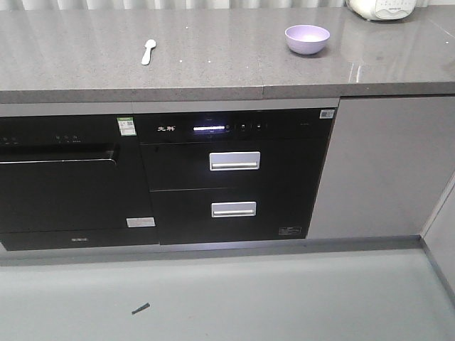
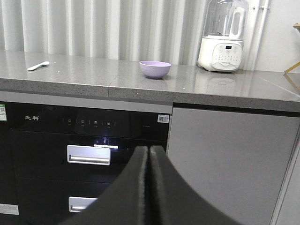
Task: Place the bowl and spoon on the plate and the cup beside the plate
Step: 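Drive closer to the counter, centering the spoon and lavender bowl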
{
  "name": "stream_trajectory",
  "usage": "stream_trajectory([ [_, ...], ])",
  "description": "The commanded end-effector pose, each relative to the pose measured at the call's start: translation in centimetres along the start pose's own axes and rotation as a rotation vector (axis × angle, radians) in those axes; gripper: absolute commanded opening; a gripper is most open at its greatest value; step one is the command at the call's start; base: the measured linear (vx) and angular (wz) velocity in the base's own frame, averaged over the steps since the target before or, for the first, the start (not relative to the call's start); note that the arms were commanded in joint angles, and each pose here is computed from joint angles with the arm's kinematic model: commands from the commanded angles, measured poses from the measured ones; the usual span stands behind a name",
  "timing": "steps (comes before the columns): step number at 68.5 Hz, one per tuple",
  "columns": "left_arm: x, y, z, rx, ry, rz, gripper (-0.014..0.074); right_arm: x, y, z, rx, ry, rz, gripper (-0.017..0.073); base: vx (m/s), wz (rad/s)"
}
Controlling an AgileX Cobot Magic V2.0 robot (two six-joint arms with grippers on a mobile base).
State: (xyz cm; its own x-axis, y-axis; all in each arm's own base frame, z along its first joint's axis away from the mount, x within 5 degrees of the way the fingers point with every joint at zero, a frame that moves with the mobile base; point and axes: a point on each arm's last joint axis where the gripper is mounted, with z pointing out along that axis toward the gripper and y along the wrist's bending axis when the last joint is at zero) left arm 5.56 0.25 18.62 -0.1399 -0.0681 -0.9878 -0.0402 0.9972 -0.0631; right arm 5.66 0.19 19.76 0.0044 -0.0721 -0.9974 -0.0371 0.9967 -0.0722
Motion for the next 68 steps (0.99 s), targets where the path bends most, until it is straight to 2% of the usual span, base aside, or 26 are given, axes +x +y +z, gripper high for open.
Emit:
stream_trajectory([
  [1,-1.27,-0.17,-0.29,0.019,-0.100,-0.005,-0.0006,-0.40,-0.02,-0.04,0.006,-0.068,-0.006,-0.0006,0.15,0.02],
  [68,-1.27,-0.17,-0.29,0.019,-0.100,-0.005,-0.0006,-0.40,-0.02,-0.04,0.006,-0.068,-0.006,-0.0006,0.17,0.03],
])
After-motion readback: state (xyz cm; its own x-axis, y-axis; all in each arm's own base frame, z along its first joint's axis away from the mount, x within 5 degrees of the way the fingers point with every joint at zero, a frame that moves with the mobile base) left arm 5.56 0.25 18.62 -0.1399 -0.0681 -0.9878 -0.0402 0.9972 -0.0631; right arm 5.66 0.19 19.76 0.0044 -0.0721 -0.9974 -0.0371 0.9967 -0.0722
